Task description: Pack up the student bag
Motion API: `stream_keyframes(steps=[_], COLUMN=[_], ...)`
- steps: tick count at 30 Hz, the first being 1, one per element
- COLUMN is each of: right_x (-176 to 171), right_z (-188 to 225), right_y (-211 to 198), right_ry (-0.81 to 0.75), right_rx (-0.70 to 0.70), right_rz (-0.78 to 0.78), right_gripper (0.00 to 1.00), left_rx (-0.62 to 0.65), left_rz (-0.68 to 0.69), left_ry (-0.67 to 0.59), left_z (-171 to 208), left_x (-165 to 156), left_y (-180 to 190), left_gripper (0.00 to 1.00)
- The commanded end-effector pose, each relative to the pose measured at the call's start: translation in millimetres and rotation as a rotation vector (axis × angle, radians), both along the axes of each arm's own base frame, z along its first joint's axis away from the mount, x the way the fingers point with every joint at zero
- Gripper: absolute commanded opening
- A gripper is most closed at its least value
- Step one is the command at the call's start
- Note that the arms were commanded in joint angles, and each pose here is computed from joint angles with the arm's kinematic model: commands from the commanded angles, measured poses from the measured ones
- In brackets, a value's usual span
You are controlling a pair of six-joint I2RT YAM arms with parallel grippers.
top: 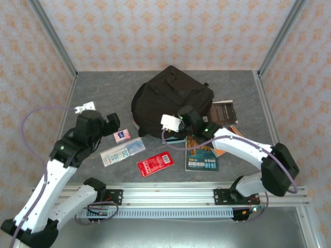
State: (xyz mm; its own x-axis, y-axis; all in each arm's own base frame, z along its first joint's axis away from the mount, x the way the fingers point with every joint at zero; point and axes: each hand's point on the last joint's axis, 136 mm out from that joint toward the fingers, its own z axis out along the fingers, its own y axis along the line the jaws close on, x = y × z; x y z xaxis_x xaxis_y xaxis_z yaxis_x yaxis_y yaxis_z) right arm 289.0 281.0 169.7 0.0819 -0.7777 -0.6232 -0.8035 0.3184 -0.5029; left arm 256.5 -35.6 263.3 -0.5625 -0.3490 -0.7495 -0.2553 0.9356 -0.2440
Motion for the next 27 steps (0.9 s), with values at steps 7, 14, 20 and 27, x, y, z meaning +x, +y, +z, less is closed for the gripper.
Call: stream_keyframes(steps=[7, 14, 20, 27], right_x=[25.6, 44.8, 59.4, 68.7], right_z=[92.5, 48.1, 11.6, -15.7], right_y=[-80.3, -133.9, -130.7, -108.9], right_ry=[0.084, 0.323, 0.672, 0.817], right_rx=[0.940, 1.005, 1.126, 1.115], right_rz=[-0.720, -1.165, -1.287, -1.283], right_gripper=[0.72, 0.72, 0.75, 0.75], left_rx=[0.001, 0.147, 0.173, 0.125], left_rz=[-0.166, -0.082, -0.079, -0.064], left_ry=[0.128, 0.237, 0.387, 0.459], left_z=[4.0, -20.6, -74.0, -108.5], left_x=[65.4, 149.4, 220.4, 240.3], left_y=[-59.6, -65.4, -69.1, -50.4], left_gripper=[0.89, 0.94, 0.88, 0.70])
